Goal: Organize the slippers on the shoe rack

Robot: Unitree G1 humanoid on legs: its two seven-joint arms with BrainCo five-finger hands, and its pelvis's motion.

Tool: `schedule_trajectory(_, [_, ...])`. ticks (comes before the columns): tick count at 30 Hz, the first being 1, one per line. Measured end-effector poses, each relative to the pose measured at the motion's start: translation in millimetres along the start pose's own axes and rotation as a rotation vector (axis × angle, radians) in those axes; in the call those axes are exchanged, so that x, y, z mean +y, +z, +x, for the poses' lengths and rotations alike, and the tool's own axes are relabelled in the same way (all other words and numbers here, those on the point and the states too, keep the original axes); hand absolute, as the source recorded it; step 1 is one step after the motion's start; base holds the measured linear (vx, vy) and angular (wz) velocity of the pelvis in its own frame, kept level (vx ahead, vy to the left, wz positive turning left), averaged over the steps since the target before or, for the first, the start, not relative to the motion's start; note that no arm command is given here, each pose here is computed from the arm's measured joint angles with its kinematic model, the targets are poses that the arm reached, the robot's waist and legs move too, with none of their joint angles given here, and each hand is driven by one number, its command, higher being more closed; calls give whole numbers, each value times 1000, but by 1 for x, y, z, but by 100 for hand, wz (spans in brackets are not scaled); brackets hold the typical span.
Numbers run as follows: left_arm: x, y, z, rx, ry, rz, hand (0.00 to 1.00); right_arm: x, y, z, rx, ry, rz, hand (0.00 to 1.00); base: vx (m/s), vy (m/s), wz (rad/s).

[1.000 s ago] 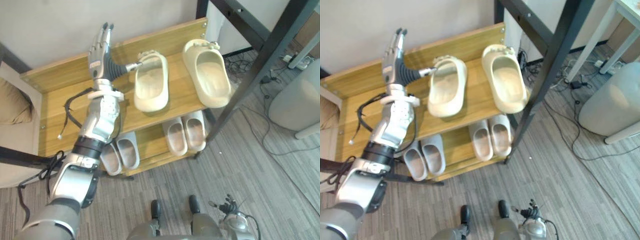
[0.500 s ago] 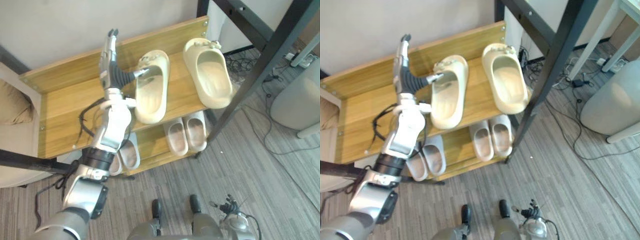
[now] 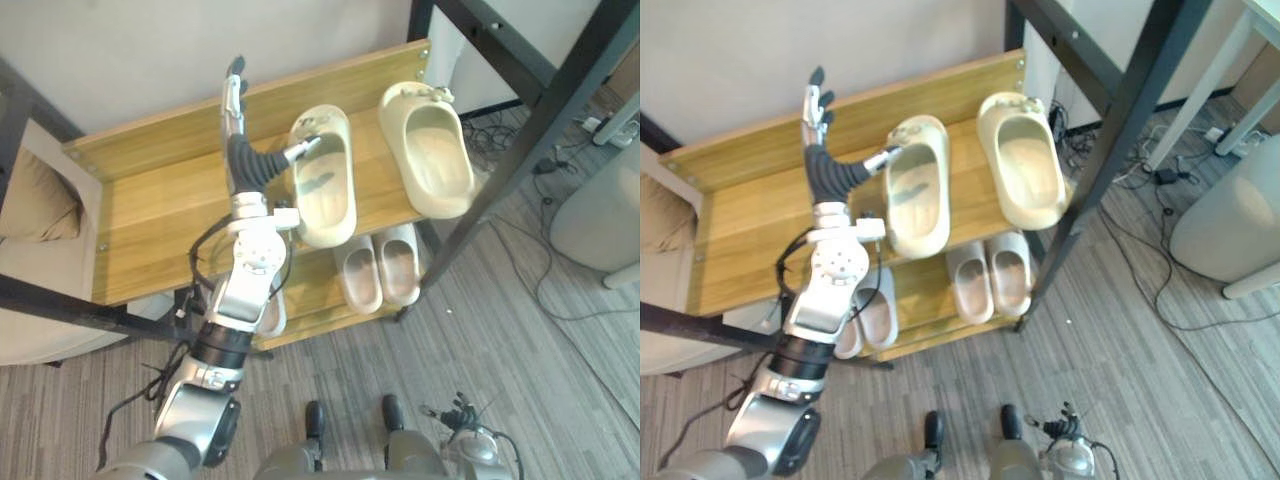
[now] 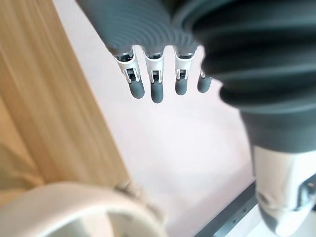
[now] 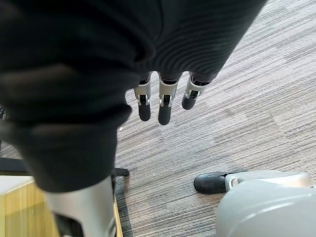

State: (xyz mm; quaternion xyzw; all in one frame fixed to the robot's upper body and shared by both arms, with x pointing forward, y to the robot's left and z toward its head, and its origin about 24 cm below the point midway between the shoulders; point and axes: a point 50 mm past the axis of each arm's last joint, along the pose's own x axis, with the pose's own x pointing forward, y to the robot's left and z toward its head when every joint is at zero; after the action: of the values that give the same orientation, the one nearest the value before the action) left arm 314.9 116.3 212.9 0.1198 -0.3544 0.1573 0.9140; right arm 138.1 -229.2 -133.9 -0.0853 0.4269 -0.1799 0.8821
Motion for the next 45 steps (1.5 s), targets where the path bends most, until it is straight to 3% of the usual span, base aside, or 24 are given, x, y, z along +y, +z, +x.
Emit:
schedule_trajectory(8, [13, -1, -17, 16, 24, -50, 0, 3, 0, -1, 0, 15, -6, 0, 20, -15, 12])
schedule_trajectory(19, [6, -25, -89, 323, -88, -381, 0, 7, -9, -4, 31, 50, -51, 0, 6, -16, 10])
schedule_trajectory(28, [-5, -27, -110, 426, -180, -568, 0, 18, -15, -8, 54, 81, -56, 0, -6, -12, 8])
schedule_trajectory(45, [-41, -24, -125, 507, -336, -695, 0, 18, -20, -9, 69, 77, -52, 0, 5, -4, 0])
